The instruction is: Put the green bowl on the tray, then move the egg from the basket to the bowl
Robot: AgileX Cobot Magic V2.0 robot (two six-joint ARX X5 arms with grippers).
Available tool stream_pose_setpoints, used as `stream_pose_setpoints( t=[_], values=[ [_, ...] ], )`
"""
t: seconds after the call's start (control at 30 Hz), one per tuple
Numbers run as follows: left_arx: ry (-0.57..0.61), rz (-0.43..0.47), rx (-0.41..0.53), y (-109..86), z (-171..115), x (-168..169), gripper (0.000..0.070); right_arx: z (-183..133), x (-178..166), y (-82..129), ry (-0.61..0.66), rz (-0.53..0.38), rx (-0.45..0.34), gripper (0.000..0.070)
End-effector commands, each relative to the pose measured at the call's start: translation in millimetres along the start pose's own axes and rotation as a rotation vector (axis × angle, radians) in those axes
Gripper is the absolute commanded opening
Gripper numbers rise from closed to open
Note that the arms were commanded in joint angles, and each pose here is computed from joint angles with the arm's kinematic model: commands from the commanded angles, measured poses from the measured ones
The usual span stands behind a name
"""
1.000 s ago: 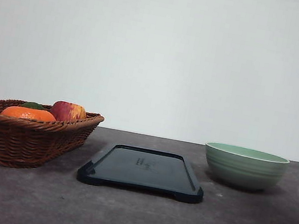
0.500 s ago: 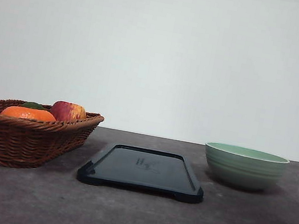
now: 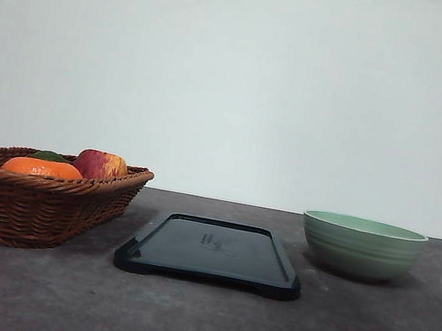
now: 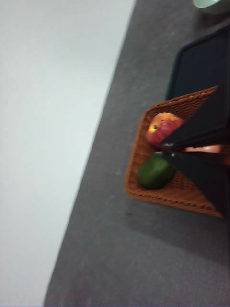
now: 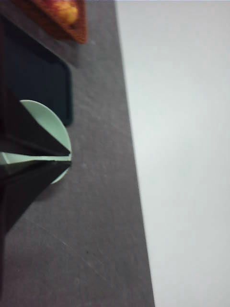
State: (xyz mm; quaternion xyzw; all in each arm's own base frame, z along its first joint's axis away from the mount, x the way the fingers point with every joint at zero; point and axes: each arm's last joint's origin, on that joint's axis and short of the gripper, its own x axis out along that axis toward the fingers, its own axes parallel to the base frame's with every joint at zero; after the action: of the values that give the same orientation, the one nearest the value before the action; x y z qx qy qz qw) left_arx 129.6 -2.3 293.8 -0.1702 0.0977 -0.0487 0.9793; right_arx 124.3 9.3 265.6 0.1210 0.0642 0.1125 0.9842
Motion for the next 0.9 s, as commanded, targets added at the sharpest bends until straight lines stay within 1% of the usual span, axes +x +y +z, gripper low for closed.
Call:
stream_pose_setpoints(
  t=[0.0,0.13,0.33,0.4,0.57,0.73,0.87],
  values=[
    [0.021,-0.020,0.031,-3.2,8.4,4.8,0.0001,9.0,4.4,1.7,0.005,0.019,-0.037,0.0006],
    [0.118,-0.042,0.039,-6.1,16.8,21.8,0.0001,17.3,20.3,1.6,0.086,0.053,-0.021,0.0006],
    [0.255,-0.073,0.067,-13.6,21.5,44.5,0.0001,23.6,45.4,0.3,0.249,0.106,0.025,0.0006],
    [0.302,-0.092,0.076,-16.8,21.3,51.8,0.0000,24.6,53.5,0.3,0.299,0.110,0.038,0.0006],
    [0.446,-0.105,0.085,-23.9,18.6,68.9,0.0000,24.8,70.6,2.4,0.398,0.114,0.059,0.0006],
    [0.587,-0.125,0.119,-30.3,16.0,82.9,0.0000,24.8,83.5,6.7,0.463,0.132,0.055,0.0006],
    [0.623,-0.149,0.142,-33.5,14.0,88.5,0.0000,23.8,88.8,9.7,0.483,0.148,0.042,0.0007]
  ],
)
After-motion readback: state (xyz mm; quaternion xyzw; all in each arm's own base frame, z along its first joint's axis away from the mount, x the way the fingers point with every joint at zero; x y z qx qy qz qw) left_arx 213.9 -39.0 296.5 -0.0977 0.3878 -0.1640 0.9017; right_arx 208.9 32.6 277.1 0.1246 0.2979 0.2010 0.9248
